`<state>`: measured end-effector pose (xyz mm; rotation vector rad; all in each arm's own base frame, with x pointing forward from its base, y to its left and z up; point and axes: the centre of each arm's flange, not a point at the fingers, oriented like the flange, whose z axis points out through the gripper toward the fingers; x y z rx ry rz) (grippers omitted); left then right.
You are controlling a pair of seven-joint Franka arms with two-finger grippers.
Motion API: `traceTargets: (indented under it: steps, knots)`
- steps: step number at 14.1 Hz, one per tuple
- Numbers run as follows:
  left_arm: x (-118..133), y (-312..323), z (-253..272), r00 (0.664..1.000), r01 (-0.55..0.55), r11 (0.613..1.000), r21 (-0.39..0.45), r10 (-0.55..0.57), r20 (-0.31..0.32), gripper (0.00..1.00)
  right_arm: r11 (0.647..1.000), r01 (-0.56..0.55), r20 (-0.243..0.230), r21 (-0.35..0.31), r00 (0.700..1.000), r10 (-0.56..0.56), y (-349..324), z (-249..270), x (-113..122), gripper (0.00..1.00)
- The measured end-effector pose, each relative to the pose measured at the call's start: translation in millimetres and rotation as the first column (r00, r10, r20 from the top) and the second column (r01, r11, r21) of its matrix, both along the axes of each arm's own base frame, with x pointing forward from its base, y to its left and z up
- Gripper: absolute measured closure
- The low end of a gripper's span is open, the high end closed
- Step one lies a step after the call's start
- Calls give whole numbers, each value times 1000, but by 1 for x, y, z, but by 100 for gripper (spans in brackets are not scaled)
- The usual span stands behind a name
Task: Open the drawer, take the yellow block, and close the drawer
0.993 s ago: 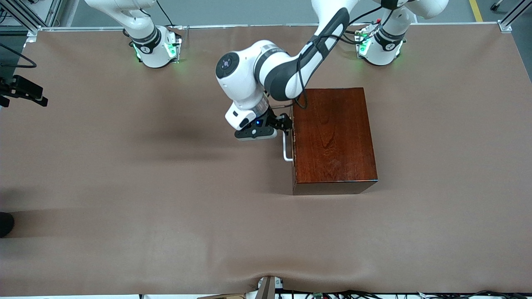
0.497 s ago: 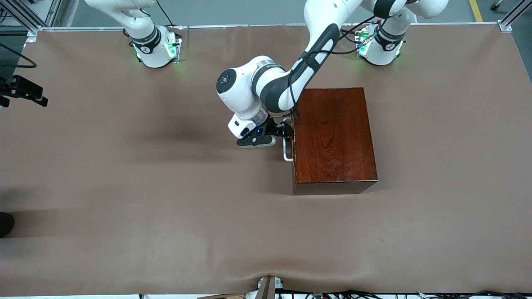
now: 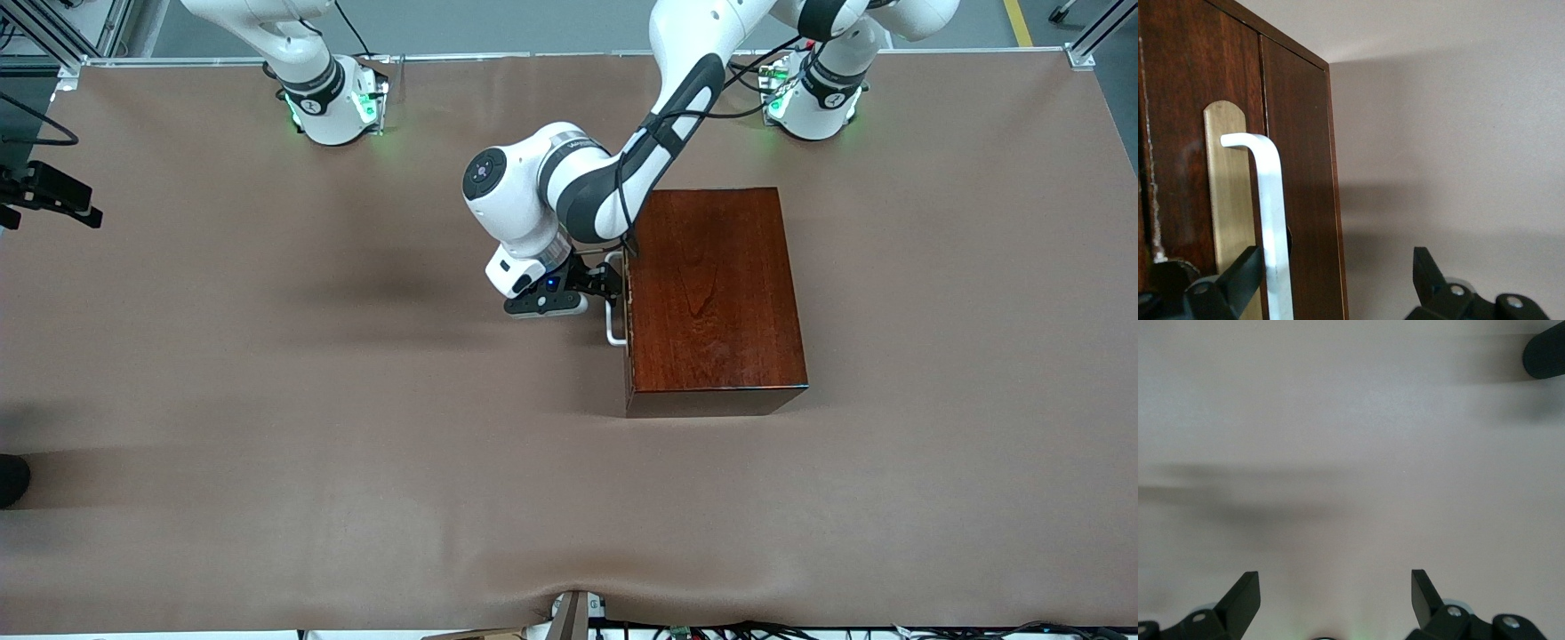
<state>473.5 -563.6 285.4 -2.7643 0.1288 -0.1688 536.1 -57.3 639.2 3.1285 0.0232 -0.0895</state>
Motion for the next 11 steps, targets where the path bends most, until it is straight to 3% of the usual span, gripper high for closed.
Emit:
traceTargets:
  steps: [11]
  knots:
    - [2,-4,-6,998,-45,998,-33,46,33,0,1000,-10,0,0,1000,10,5,0,0,0]
